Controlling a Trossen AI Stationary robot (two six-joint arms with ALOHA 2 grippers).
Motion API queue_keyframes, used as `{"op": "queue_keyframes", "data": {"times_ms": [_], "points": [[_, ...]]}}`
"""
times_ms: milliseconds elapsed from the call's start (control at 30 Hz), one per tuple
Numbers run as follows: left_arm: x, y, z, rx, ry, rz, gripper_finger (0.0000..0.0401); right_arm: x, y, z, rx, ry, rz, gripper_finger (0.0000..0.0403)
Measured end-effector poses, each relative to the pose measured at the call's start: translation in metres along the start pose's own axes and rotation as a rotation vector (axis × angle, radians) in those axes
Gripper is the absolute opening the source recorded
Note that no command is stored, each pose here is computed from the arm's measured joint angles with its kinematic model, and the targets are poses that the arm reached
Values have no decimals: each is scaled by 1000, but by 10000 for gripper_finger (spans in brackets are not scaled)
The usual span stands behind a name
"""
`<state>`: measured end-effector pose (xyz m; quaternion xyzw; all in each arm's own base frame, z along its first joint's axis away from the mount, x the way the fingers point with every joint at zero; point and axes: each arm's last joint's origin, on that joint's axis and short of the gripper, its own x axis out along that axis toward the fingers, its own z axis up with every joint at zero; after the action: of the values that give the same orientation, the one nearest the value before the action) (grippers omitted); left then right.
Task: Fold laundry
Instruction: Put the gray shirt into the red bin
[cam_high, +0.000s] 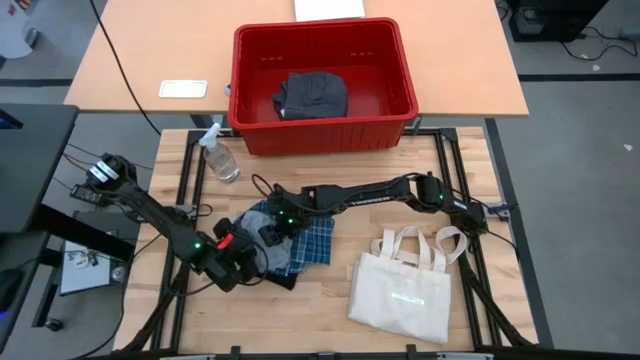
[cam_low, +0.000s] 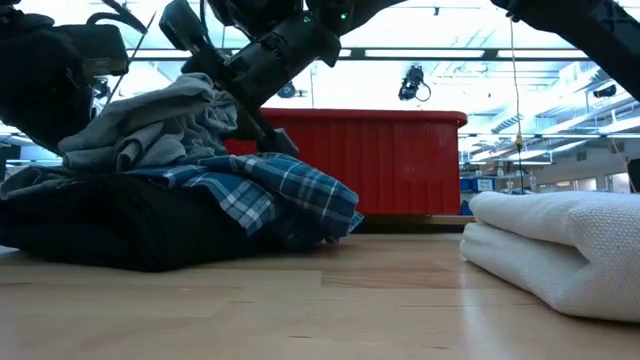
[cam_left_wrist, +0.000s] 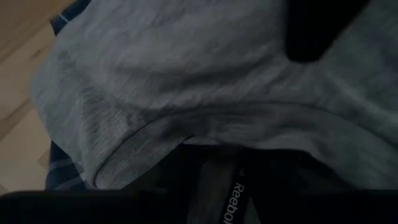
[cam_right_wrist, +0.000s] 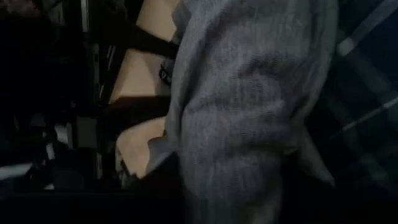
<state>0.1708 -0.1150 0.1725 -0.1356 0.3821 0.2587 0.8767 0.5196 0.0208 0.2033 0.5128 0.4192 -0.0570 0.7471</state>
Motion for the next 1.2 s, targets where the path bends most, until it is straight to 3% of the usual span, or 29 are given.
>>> {"op": "queue_keyframes", "data": {"times_ms": [67,100,367,667,1033,1200], "points": [[-5,-1,4,7,28,-30,144,-2,-1,3,-25,33,22,85],[-9,-2,7,12,41,-50,144,-3,-2,5,-38,53,36,76],[-64,-6,43,69,23,-209,144,-23,-4,24,-74,146,163,76],[-123,4,89,72,-195,-351,144,-62,6,43,-158,144,305,76],[-143,27,102,2,-309,-353,144,-123,11,72,-202,54,411,79],[-145,30,103,-21,-316,-358,144,-165,3,96,-208,-56,441,80]]}}
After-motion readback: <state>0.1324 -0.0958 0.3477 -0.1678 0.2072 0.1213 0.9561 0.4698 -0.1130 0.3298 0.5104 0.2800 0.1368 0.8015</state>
